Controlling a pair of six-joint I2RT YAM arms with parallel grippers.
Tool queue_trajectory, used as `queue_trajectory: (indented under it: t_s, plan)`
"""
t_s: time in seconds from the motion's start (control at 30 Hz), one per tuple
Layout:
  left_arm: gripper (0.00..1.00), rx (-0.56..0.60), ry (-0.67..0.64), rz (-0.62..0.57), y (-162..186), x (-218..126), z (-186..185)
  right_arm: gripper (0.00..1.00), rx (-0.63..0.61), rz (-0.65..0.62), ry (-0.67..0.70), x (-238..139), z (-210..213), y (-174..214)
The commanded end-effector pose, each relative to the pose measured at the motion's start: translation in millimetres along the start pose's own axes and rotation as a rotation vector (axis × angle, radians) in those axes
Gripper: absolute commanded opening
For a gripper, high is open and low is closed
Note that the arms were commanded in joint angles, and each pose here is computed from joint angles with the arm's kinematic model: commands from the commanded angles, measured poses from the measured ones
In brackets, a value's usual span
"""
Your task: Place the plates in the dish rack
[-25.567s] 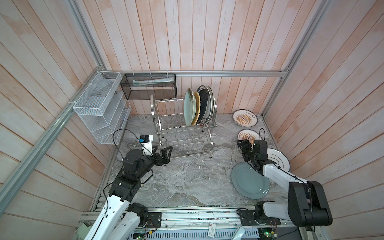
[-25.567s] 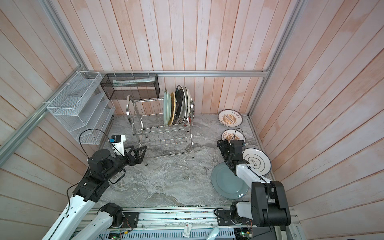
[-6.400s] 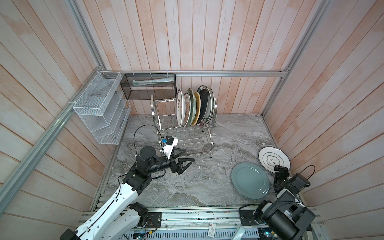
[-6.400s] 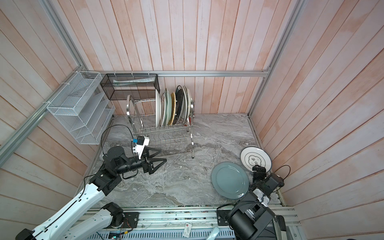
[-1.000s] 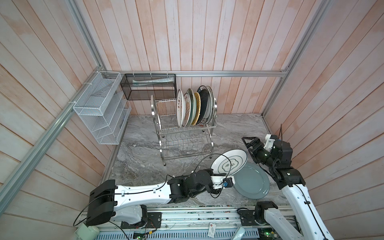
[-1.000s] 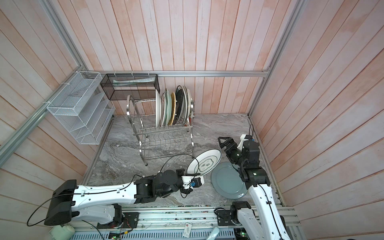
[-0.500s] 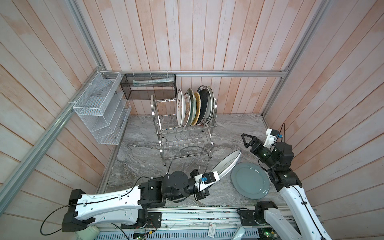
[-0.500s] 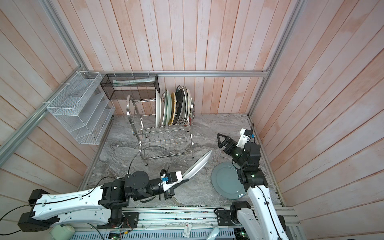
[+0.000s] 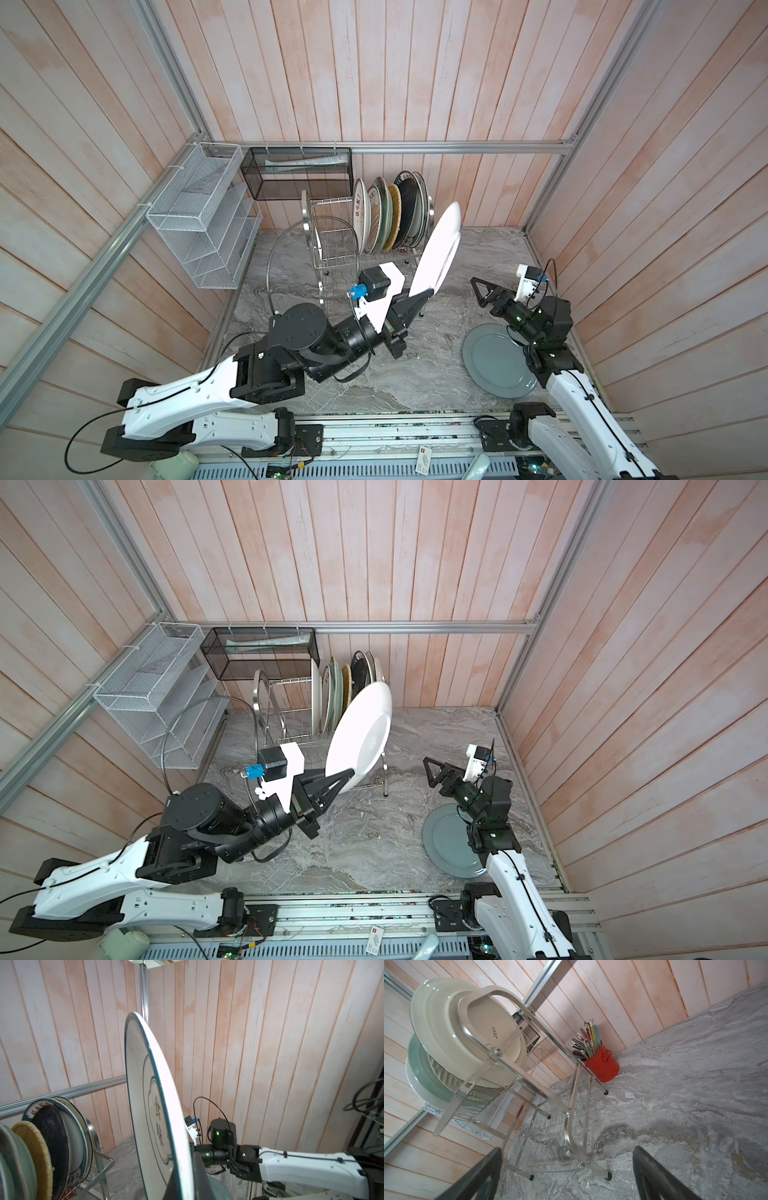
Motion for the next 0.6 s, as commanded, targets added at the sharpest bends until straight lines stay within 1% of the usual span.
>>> queue_trajectory:
  t_s: [0.0,0.07,0.13,0.2,0.27,0.4,0.53,0.57]
  plan:
    - [0.00,-0.049,-0.146,-0.077,-32.0,-4.3,19.2,0.98,-0.057,0.006,-0.075,-0.6,4.5,4.2]
    - [0.00,-0.075,-0.209,-0.129,-46.8,-7.0,27.4,0.98,-0.064,0.010,-0.085,-2.1,3.9,8.1]
    - [0.00,-0.082,-0.289,-0.149,-57.3,-8.2,35.4,0.98,-0.074,0.021,-0.107,-3.1,5.6,12.1]
    - [0.00,-0.070,-0.383,-0.124,-64.0,-6.0,43.3,0.98,-0.089,0.035,-0.133,-3.0,10.0,15.3]
    - [0.00,-0.066,-0.450,-0.088,-68.9,-1.5,54.3,0.98,-0.108,0.055,-0.152,-1.9,13.9,18.9]
    - [0.00,-0.097,-0.502,-0.006,-67.5,4.9,84.8,0.98,-0.117,0.075,-0.162,0.1,16.2,22.0]
    - [0.00,-0.062,-0.572,0.027,-68.9,5.0,115.3,0.98,-0.118,0.093,-0.166,1.7,17.7,23.2]
    - [0.00,-0.088,-0.575,0.033,-68.8,4.9,123.2,0.98,-0.121,0.096,-0.165,2.2,18.5,23.3]
Point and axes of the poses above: each gripper's point midway between its finger pads, its own x axis out along the fingers, its own z axis along the line the jaws close on, y = z × x, the point moved 10 cm from there along -x, back along the fingers, and after that the axes turned 13 degrees about x, right-handed, at the moved point
